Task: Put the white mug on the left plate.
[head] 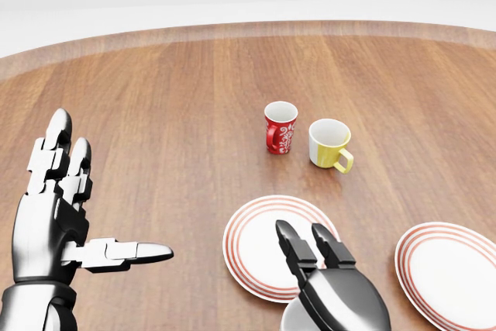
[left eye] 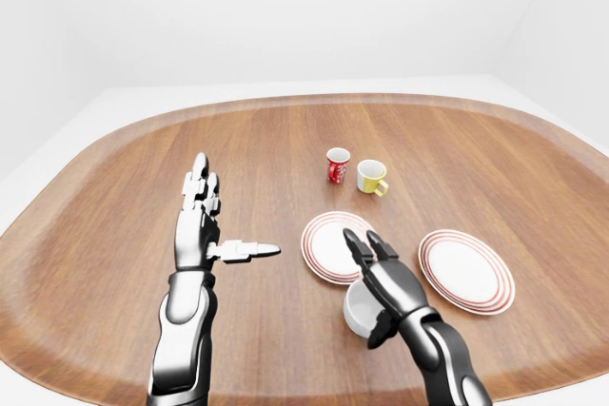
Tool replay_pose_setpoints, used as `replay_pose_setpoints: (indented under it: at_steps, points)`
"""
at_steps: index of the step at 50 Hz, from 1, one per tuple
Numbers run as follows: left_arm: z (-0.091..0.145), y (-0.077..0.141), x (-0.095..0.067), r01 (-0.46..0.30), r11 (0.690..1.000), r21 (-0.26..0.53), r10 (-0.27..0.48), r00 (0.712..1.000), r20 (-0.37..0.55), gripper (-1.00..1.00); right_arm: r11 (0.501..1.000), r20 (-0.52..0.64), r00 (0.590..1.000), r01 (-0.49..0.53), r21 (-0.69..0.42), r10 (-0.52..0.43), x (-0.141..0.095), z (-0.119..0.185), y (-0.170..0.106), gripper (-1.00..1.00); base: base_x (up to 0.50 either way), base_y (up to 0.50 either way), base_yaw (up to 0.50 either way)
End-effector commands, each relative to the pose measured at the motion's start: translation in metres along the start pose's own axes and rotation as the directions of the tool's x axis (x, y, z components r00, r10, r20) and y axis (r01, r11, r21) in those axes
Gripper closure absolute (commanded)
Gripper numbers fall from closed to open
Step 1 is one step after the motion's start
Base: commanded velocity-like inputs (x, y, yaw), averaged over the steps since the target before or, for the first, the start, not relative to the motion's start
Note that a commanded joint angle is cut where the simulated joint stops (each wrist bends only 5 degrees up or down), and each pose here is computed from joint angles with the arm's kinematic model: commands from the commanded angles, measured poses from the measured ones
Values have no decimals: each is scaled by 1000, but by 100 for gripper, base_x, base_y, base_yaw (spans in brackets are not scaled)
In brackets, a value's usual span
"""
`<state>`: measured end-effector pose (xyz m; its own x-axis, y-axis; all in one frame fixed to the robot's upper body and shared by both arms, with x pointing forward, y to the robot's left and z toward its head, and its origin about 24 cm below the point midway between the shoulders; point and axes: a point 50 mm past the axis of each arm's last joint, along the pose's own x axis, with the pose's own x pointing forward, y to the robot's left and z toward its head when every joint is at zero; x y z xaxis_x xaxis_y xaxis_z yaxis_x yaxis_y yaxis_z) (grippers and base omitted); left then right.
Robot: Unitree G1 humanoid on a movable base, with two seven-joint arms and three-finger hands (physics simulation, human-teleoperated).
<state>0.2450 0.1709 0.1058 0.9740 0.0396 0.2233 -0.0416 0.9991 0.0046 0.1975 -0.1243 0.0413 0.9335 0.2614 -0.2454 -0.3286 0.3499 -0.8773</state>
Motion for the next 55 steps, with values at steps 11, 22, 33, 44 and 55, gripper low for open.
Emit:
replay_pose_setpoints:
  at_steps: [11, 22, 33, 44, 55]
  points:
    - [0, 0, 0, 0, 1000, -1, 0, 1000, 1, -99, 1000, -13, 1000, -6, -19, 6, 4, -5, 0, -100, 0, 0, 0]
    - [0, 0, 0, 1, 1000, -2, -1, 1000, -2, -99, 999, -9, 1000, -18, -27, 18, 10, -6, 6, -100, 0, 0, 0]
    - [1, 1, 0, -1, 1000, -2, 1, 1000, 4, -98, 999, -4, 999, -33, -35, 33, 11, -6, 12, -100, 0, 0, 0]
    - [1, 1, 0, -2, 1000, -2, 2, 1000, 3, -99, 998, -6, 999, -49, -41, 49, 11, -8, 20, -100, 0, 0, 0]
    - [0, 1, 1, -2, 1000, -3, 2, 1000, 1, -99, 994, -45, 996, -84, -73, 81, 12, -13, 24, -100, 0, 0, 0]
